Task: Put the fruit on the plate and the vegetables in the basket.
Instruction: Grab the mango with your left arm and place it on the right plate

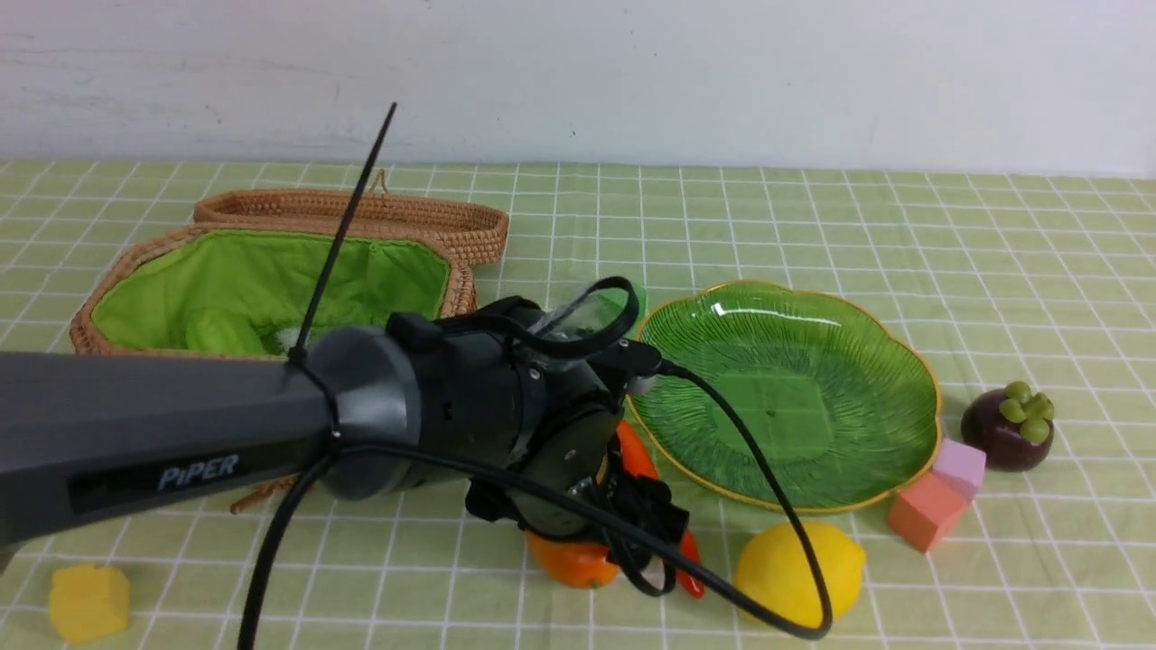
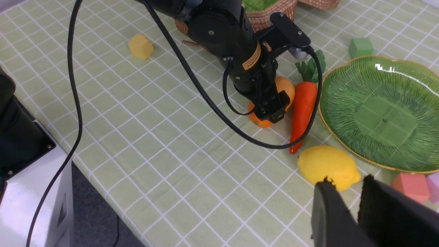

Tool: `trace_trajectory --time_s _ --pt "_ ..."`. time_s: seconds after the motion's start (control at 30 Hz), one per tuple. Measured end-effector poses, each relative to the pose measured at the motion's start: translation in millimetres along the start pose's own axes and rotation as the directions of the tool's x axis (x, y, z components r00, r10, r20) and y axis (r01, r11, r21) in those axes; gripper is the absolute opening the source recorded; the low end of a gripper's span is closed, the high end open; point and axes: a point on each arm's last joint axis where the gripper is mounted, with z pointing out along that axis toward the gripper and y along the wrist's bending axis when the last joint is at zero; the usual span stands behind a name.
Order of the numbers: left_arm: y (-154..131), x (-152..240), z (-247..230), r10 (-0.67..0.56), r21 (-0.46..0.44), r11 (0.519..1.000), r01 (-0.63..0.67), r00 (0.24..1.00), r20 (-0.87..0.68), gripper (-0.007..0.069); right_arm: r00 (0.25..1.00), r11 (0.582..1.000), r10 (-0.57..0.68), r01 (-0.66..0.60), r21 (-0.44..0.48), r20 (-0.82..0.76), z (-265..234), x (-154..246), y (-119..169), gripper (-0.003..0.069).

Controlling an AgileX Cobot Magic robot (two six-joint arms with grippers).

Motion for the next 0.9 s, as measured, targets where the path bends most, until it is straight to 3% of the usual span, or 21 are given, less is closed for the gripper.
trace_trajectory --time_s 0.27,0.4,0.5,0.57,0.6,0.67,0.9 --pt "0.6 -0.3 1.3 -0.002 -0.015 1.0 0.002 1.0 -0.009 0.058 1.0 1.0 0.0 0.0 0.0 0.0 0.0 0.0 0.0 0.015" --pt "2.7 1.0 -1.6 -0.004 -0.065 0.998 0.0 0.998 -0.064 0.0533 1.0 1.0 0.0 0.0 0.0 0.0 0.0 0.0 0.0 0.015" --pt "5.6 0.9 -7.0 -0.006 -0.101 0.995 -0.004 0.995 -0.095 0.0402 1.0 1.0 -0.001 0.001 0.0 0.0 0.0 0.0 0.0 0.0148" --pt "7.0 -0.4 -13.5 -0.008 -0.11 0.994 -0.003 0.995 -0.095 0.0225 1.0 1.0 -0.001 0.001 0.0 0.0 0.0 0.0 0.0 0.0148" --pt "7.7 -2.3 -20.8 -0.01 -0.107 0.994 0.001 0.997 -0.082 0.0086 1.0 1.0 -0.001 0.001 0.0 0.0 0.0 0.0 0.0 0.0148" --pt "8.8 -5.3 -32.7 -0.013 -0.097 0.995 0.007 0.998 -0.054 0.0 1.0 1.0 -0.001 0.001 0.0 0.0 0.0 0.0 0.0 0.0148" --pt "12.6 -14.8 -78.1 -0.013 -0.042 0.999 0.016 0.998 0.058 -0.0013 1.0 0.999 -0.012 0.013 0.036 -0.015 -0.1 1.3 -3.3 0.0148"
